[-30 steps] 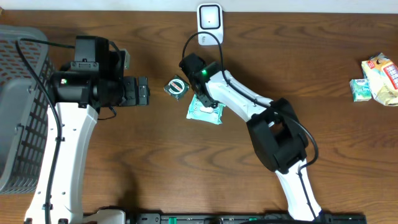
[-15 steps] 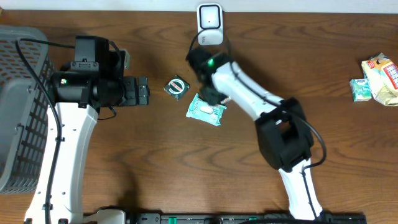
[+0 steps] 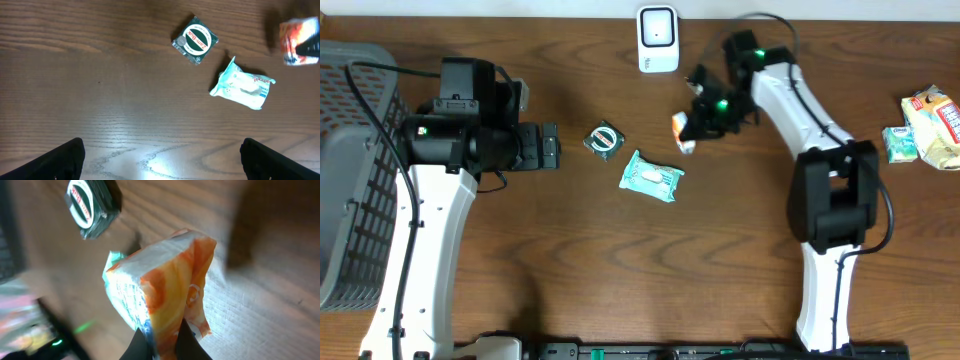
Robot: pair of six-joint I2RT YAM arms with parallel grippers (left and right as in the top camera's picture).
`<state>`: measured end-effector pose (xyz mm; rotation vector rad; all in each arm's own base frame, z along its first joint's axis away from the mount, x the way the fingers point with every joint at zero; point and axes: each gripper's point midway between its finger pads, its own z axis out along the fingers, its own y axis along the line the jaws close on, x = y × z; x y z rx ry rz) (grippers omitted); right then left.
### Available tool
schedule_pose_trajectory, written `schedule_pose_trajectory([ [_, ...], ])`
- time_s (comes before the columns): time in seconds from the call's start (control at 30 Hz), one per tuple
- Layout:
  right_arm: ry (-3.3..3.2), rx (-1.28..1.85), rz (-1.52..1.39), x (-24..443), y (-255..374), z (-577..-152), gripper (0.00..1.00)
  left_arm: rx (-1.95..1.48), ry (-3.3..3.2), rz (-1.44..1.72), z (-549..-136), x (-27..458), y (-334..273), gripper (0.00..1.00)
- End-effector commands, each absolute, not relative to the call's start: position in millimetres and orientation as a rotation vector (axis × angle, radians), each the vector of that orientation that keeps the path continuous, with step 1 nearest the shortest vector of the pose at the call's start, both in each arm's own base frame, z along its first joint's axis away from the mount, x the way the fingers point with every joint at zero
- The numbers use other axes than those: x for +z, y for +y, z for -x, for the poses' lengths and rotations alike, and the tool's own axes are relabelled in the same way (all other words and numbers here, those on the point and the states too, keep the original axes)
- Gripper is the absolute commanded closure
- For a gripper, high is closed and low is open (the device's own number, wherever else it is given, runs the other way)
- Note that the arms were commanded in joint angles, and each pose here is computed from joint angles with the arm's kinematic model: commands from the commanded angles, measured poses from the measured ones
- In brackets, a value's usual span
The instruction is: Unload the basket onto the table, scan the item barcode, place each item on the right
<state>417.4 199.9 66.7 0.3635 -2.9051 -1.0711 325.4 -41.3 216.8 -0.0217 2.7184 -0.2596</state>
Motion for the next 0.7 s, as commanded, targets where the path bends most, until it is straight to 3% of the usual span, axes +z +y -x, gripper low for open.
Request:
schedule_pose_trajectory([
  [0.0,-2.702,-1.451,-0.306,78.4,207.4,-402.5,0.98,-0.247,2.731,0.019,-323.8,213.9,-40.6,0.02],
  [0.13,-2.666,-1.527,-0.170,56.6,183.0,-398.4,0.91,-0.247,2.731,0.019,-323.8,213.9,-40.6,0.02],
  [0.4,-2.777,-1.273,0.101,24.1,108.0,-401.4,0.60,-0.247,2.731,0.019,-323.8,213.9,-40.6,0.02],
  [0.67,-2.766,-1.286,0.175,51.4,75.1,-406.7,0.58,-0.247,2.731,0.019,-323.8,213.9,-40.6,0.02],
])
